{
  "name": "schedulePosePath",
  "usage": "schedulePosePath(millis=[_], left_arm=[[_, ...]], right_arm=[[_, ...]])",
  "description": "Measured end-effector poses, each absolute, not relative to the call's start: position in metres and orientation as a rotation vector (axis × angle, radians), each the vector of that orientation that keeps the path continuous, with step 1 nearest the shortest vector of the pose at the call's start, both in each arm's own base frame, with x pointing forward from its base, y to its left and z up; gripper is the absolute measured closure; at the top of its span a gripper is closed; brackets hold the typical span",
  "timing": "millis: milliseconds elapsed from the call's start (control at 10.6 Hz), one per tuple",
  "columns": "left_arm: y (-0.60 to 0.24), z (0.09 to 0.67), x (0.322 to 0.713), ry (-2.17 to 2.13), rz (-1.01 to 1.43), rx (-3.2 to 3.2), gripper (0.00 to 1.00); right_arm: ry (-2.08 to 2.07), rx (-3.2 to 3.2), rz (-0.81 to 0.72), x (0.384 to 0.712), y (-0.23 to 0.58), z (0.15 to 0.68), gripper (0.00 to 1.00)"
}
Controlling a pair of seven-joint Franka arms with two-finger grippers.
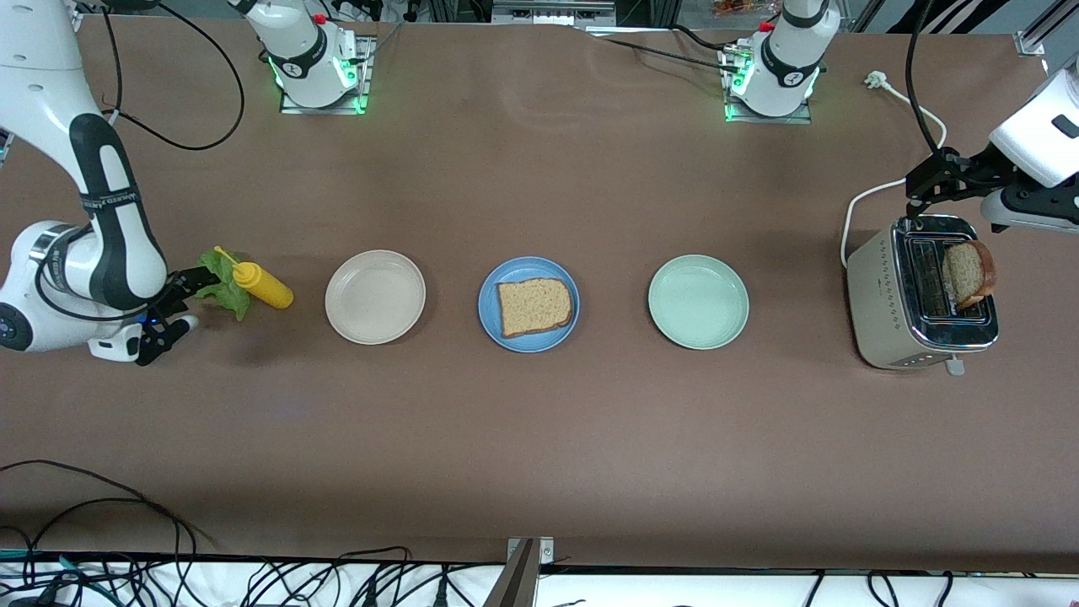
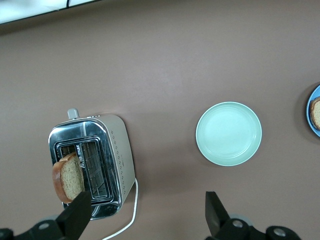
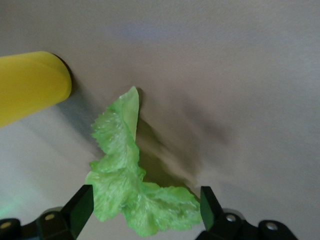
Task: Make sandwich in blue plate with both arms
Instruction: 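Grasp the green lettuce leaf with the right gripper, then carry the lettuce leaf over the blue plate with the right gripper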
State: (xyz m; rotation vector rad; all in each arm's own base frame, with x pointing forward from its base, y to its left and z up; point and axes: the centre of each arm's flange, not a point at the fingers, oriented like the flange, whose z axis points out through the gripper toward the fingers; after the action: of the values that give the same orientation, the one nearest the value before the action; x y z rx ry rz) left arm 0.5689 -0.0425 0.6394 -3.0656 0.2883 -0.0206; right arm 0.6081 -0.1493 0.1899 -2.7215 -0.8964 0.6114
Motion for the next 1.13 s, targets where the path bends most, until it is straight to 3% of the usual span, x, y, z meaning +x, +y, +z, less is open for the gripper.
schedulePosePath(millis=[94, 377, 566, 849, 1132], left_arm=[[-0.042, 0.639, 0.569, 0.286, -0.011, -3.066, 0.00], [-0.039, 0.638, 0.568, 0.279, 0.003, -3.066, 0.00], [-0.034, 0.638, 0.568, 0.266, 0.004, -3.067, 0.00], [-0.032, 0.642, 0.568, 0.259, -0.009, -3.068, 0.00], [-0.023, 0.641, 0.569, 0.234, -0.008, -3.069, 0.00]], right_arm=[[-0.903, -2.707, 0.623, 0.606, -0.148, 0.183, 0.06], [-0.916, -2.678, 0.648, 0.603, -0.146, 0.168, 0.21], [-0.907, -2.654, 0.683, 0.599, -0.145, 0.164, 0.54], [-0.902, -2.637, 0.706, 0.599, -0.145, 0.168, 0.93], [-0.895, -2.580, 0.774, 0.610, -0.147, 0.204, 0.96]])
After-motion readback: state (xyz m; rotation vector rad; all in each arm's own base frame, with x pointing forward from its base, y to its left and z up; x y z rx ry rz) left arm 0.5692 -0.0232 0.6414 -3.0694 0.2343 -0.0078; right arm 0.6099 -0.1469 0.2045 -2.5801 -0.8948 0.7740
